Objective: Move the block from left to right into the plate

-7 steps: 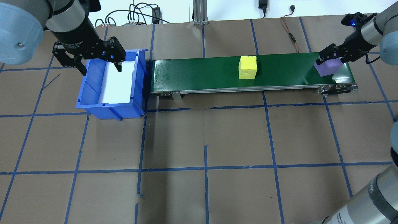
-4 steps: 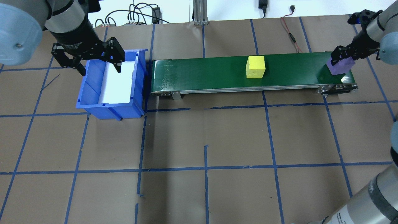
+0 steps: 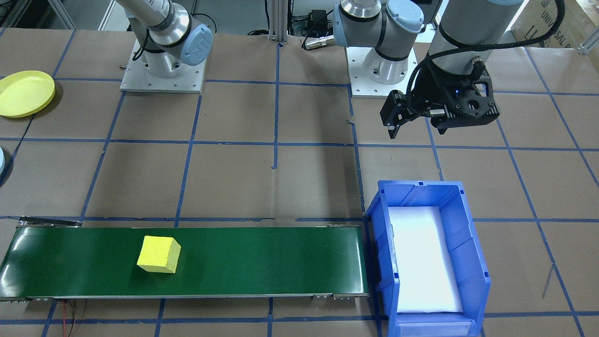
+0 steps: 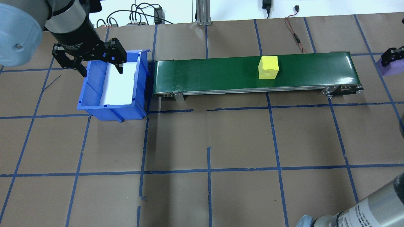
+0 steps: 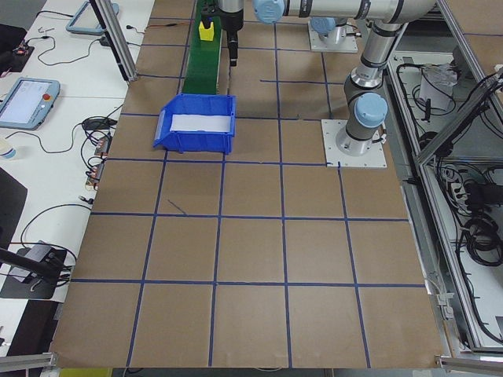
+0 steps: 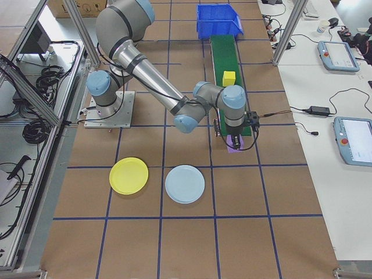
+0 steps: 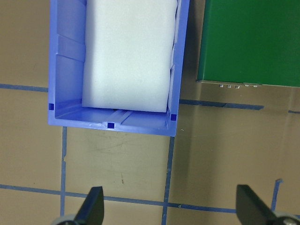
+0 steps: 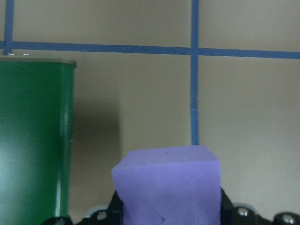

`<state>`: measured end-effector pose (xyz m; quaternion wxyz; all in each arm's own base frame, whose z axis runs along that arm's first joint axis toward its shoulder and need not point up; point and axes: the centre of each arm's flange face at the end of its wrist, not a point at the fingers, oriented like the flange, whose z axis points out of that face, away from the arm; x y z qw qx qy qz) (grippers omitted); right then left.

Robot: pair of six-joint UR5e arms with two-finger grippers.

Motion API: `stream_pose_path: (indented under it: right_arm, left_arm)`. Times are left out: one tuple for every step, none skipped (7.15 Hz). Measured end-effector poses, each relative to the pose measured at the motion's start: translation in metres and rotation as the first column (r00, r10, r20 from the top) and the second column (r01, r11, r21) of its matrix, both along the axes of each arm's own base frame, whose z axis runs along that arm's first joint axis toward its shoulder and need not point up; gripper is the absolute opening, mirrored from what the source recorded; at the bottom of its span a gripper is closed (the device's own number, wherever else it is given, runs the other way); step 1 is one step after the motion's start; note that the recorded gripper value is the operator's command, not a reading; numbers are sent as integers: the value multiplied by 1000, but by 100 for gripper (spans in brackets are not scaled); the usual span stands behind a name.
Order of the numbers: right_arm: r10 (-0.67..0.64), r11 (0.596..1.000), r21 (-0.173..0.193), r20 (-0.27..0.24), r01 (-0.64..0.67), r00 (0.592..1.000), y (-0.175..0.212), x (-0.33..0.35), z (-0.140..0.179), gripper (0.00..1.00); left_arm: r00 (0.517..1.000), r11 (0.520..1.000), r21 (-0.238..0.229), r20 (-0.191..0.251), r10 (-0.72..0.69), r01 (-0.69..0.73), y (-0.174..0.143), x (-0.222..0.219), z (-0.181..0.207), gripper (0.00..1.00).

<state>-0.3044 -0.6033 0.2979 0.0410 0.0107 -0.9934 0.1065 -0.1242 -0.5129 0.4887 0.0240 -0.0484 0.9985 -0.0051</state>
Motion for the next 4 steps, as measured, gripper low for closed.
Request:
stream_pose_path:
  right_arm:
    - [-16,1000,13,-5,16,1000,24,-37,-3,28]
    - [-21,999,42,-2,21,1000,56,-72,-14,28]
    - [-39,997,69,12,39,999,93,-107,-29,28]
    - [-67,995,82,22,65,998,126,-134,-36,28]
  left_arm:
    - [1000,1000,1,-1,0,0,0,0,0,100]
    - [1000,1000,2,-1,0,0,0,0,-1,100]
    - [1000,1000,2,-2,1,-1,0,0,-1,100]
    - [1000,1000,3,-2,1,-1,0,0,-1,100]
